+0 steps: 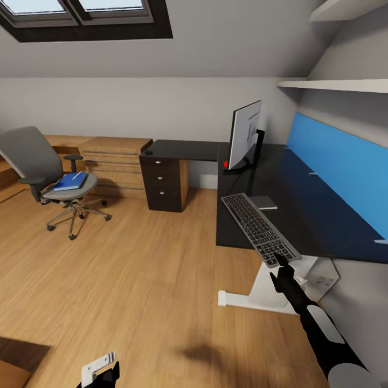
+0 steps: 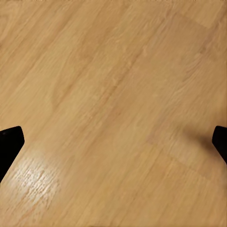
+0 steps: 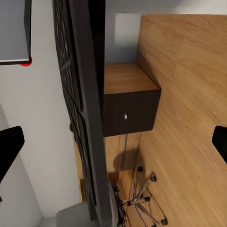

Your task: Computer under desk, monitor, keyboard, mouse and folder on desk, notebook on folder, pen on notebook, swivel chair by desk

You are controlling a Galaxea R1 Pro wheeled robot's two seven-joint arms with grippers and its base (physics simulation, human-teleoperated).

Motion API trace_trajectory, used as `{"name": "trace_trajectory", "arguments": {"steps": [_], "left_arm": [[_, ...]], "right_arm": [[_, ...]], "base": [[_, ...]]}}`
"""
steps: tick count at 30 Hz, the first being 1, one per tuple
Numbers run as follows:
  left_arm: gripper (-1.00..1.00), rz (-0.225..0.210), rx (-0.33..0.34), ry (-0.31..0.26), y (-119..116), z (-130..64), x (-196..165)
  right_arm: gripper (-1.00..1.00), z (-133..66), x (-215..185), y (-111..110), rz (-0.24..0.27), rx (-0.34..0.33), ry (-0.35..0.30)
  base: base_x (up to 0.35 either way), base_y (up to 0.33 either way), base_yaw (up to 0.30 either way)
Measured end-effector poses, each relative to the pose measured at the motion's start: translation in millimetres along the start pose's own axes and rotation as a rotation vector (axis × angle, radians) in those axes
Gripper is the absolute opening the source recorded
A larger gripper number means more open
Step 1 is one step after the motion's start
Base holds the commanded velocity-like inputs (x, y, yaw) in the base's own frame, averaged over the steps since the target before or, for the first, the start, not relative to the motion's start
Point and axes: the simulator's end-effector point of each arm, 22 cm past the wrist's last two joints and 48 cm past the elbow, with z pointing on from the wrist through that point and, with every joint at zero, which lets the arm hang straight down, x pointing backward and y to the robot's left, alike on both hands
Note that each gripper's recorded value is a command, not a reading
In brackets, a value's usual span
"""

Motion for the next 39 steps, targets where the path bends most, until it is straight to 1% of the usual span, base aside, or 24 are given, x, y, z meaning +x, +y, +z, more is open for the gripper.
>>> {"name": "trace_trajectory", "arguments": {"steps": [15, 16, 20, 25, 28, 31, 33, 39], "left_arm": [[1.00, 0.001, -0.002, 0.001, 0.6, 0.1, 0.4], [1.00, 0.001, -0.002, 0.001, 0.7, 0.1, 0.4], [1.00, 0.000, -0.002, 0.001, 0.5, 0.0, 0.5], [1.00, 0.000, -0.003, 0.002, 1.0, 0.2, 0.6], [1.00, 0.004, -0.007, 0.016, 2.5, 0.5, 7.5], [1.00, 0.008, -0.008, 0.021, 2.9, -3.3, 6.9], [1.00, 0.009, -0.008, 0.022, 2.9, -6.0, 5.2], [1.00, 0.009, -0.009, 0.023, 2.6, -13.9, -1.1]], "right_arm": [[1.00, 0.0, -0.1, -0.6, 0.000, 0.001, -0.001], [-1.00, 0.0, -0.1, -0.6, 0.000, 0.001, -0.001], [-1.00, 0.4, 0.5, 1.7, 0.005, -0.005, 0.001], [-1.00, 0.4, 1.8, 0.4, -0.002, -0.001, 0.004], [-1.00, 0.4, 1.8, 0.5, -0.002, -0.001, 0.004], [-1.00, -0.5, 1.8, 6.2, -0.002, -0.002, 0.004], [-1.00, -0.7, 1.7, 12.6, -0.005, -0.009, 0.003], [-1.00, 0.5, 1.8, 55.5, -0.022, -0.080, -0.001]], "base": [[0.056, 0.033, 0.000], [0.005, 0.003, 0.000], [0.002, 0.001, 0.000], [0.000, 0.000, 0.000], [0.000, 0.000, 0.000], [0.000, 0.000, 0.000], [0.000, 0.000, 0.000], [0.000, 0.000, 0.000]]}}
